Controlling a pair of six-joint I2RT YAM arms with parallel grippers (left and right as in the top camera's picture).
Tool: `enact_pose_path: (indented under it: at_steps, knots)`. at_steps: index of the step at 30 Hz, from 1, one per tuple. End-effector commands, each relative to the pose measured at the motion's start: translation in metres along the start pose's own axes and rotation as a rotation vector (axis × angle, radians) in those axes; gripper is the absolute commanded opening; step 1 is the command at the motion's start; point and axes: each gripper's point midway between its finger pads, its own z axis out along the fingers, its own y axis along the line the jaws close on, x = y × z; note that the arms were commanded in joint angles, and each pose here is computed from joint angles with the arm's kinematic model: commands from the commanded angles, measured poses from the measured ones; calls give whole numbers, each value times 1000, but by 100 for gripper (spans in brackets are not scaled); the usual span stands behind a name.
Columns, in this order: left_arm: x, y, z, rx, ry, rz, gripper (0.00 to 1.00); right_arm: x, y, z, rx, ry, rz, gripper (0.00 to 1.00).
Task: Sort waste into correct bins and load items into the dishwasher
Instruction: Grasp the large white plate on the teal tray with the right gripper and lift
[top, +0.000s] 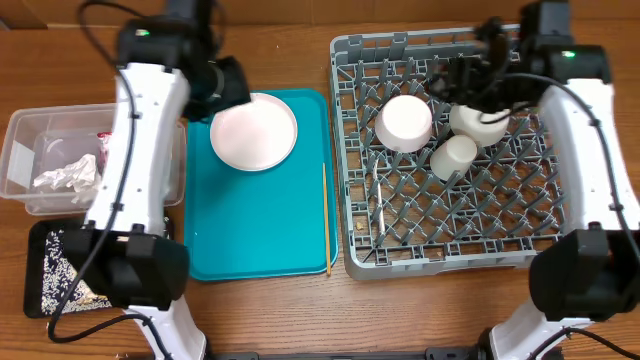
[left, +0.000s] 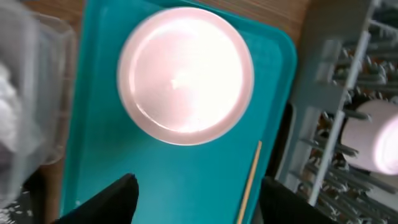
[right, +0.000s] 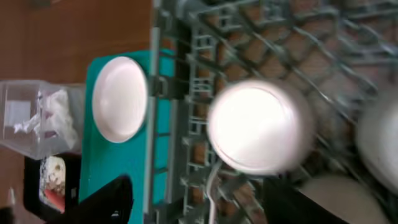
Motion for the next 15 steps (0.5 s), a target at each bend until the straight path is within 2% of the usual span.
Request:
enact_pose_path:
  at_steps: [1, 2, 3, 7, 12, 15]
  knots:
    - [-11, 24, -10, 9, -12, -40, 69, -3, 75, 20, -63, -34, -211, 69]
    - [-12, 29, -11, 5, -11, -52, 71, -4, 80, 26, -48, -41, -233, 69]
    - [-13, 36, -12, -2, -9, -68, 100, -5, 95, 43, 2, -64, -298, 70]
    - [-13, 43, -13, -16, -4, -82, 100, 4, 135, 90, 46, -96, -428, 70]
    - [-13, 44, -13, -21, -5, -72, 100, 9, 150, 164, 75, -132, -506, 71]
    - [-12, 58, -14, -97, -11, -49, 100, 13, 151, 210, 51, -147, -527, 71]
